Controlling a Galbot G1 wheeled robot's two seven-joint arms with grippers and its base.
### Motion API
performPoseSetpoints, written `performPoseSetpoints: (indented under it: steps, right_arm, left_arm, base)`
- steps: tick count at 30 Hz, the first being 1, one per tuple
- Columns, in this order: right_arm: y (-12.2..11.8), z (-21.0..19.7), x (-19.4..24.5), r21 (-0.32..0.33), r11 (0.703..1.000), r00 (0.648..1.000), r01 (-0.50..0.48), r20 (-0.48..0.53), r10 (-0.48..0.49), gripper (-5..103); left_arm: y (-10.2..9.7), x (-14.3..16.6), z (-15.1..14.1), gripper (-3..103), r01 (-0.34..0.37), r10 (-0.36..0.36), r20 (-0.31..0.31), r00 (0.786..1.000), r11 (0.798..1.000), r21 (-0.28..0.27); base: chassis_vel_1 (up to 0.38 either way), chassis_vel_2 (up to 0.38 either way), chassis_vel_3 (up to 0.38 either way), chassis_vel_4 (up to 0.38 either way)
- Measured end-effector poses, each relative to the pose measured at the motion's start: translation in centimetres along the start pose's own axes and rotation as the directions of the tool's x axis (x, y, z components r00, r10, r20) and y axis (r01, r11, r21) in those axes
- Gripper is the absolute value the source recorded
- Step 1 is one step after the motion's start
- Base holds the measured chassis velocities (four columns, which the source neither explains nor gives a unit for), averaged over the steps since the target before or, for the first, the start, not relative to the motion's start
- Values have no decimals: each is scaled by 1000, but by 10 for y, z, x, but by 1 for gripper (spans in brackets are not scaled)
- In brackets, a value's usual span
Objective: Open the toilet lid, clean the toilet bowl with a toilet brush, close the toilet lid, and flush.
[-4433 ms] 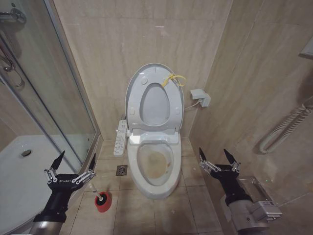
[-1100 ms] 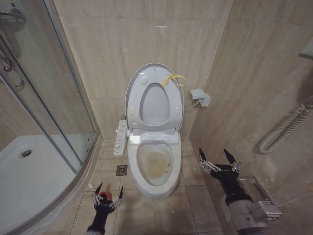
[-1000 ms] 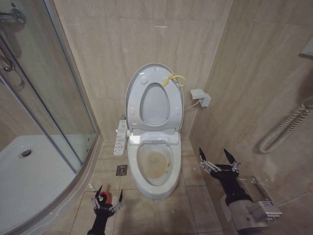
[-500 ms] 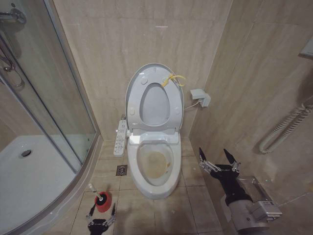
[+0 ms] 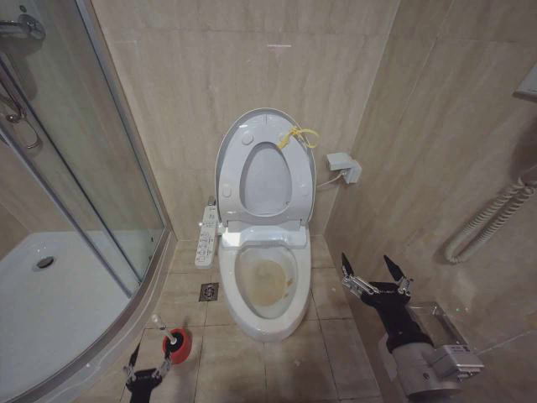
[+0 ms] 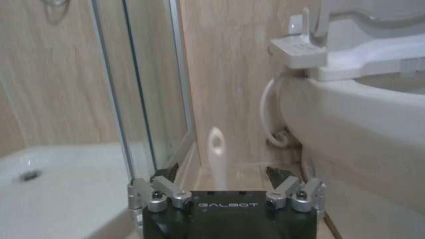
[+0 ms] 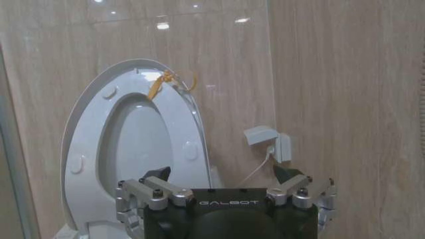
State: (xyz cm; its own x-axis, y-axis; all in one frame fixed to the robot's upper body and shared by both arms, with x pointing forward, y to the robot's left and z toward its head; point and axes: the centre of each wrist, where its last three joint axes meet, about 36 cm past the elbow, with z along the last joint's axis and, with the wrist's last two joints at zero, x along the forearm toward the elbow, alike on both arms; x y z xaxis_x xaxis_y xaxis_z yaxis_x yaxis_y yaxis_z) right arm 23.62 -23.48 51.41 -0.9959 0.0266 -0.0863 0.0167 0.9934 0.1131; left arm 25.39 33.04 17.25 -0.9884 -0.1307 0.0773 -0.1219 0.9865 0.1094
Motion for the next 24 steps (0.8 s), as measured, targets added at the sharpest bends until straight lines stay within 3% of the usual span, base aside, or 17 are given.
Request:
performPoseSetpoints:
  steps: [2,3,9,10,18,19,24]
  right_arm:
    - [0,0,0,0,1000,1000,0,0,0,100]
    - [0,0,0,0,1000,1000,0,0,0,100]
    - [0,0,0,0,1000,1000,0,0,0,100]
    - [0,0,0,0,1000,1000,0,0,0,100]
    - [0,0,0,0,1000,1000,0,0,0,100]
    - [0,0,0,0,1000,1000,0,0,0,100]
    - [0,0,0,0,1000,1000,0,0,0,100]
  left_arm:
    - [9,-12,-1,89,4,-4,11,1000,1000,-8]
    - [12,-17,-1,84,7,-7,14,1000,1000,-8]
    - [22,-32,4,84,4,-4,24,1000,1000,-6]
    - [23,-36,6,70,5,-5,24,1000,1000,-2]
    - [26,-57,13,70,-28,28,23,999,1000,5]
    - [26,-60,15,83,-32,32,22,999,999,6]
    - [27,-74,22,83,-55,55,19,998,998,2]
  base:
    - [0,0,0,0]
    - [0,0,0,0]
    - [0,0,0,0]
    - [0,0,0,0]
    - [0,0,0,0]
    - [0,0,0,0]
    - [0,0,0,0]
